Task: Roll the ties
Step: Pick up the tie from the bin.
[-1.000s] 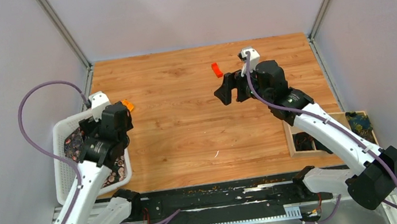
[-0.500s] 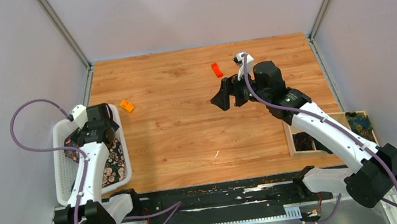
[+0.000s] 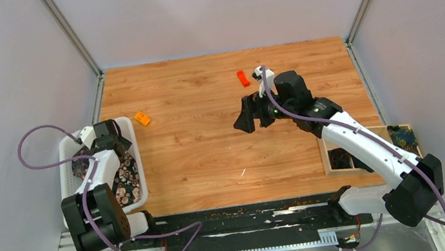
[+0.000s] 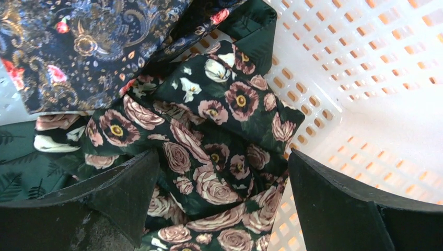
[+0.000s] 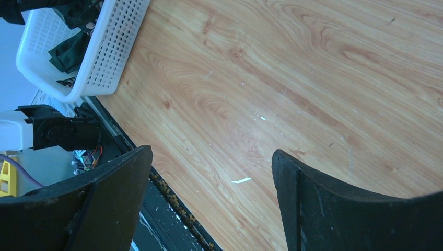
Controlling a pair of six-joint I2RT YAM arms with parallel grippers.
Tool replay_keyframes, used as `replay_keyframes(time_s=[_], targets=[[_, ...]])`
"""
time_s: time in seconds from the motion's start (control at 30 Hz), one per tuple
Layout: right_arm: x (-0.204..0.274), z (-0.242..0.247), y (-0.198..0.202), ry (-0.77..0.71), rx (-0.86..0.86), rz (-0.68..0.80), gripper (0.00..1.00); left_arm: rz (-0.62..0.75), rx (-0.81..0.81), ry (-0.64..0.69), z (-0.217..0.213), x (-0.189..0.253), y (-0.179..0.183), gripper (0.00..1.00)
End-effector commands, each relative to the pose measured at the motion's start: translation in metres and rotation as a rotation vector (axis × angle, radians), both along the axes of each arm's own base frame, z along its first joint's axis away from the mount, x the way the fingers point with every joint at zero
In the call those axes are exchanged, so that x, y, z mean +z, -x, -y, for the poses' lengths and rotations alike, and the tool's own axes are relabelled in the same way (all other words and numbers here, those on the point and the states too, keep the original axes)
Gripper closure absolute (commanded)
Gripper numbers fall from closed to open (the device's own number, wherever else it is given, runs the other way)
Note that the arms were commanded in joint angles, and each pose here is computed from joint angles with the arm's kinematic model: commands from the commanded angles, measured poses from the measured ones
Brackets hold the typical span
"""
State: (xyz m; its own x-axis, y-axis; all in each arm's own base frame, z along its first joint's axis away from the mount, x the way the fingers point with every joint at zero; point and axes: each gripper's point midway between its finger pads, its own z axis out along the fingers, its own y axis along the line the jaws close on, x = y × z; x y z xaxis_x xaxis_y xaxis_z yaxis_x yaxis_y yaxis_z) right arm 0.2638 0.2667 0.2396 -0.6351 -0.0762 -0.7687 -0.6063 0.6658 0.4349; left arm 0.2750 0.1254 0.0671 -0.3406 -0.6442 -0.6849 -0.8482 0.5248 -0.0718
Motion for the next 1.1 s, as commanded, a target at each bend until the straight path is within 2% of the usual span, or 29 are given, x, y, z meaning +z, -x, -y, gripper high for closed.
replay_keyframes(time_s=[0.0, 0.1, 0.43, 0.5, 0.87, 1.07], targets=[[0.021, -0.007, 0.003, -0.018, 0.015, 0.036, 0.14, 0.084, 0.019, 0.026, -0.005, 0.001, -0.019, 0.03], [0.021, -0.012, 0.004, -0.012, 0.021, 0.030, 0.14, 0.093, 0.018, 0.040, -0.004, -0.001, -0.020, 0.14], [0.015, -0.029, 0.006, 0.017, 0.036, 0.011, 0.14, 0.202, -0.012, 0.017, -0.002, 0.032, -0.022, 0.89], [0.015, -0.032, 0.006, 0.020, 0.040, 0.009, 0.14, 0.221, -0.020, 0.009, -0.001, 0.045, -0.021, 1.00], [0.023, -0.037, 0.007, 0.022, 0.032, 0.025, 0.14, 0.475, -0.084, -0.080, 0.005, 0.172, -0.015, 1.00], [0.028, -0.035, 0.005, 0.020, 0.010, 0.037, 0.14, 0.665, -0.205, -0.080, 0.026, 0.245, -0.020, 1.00]])
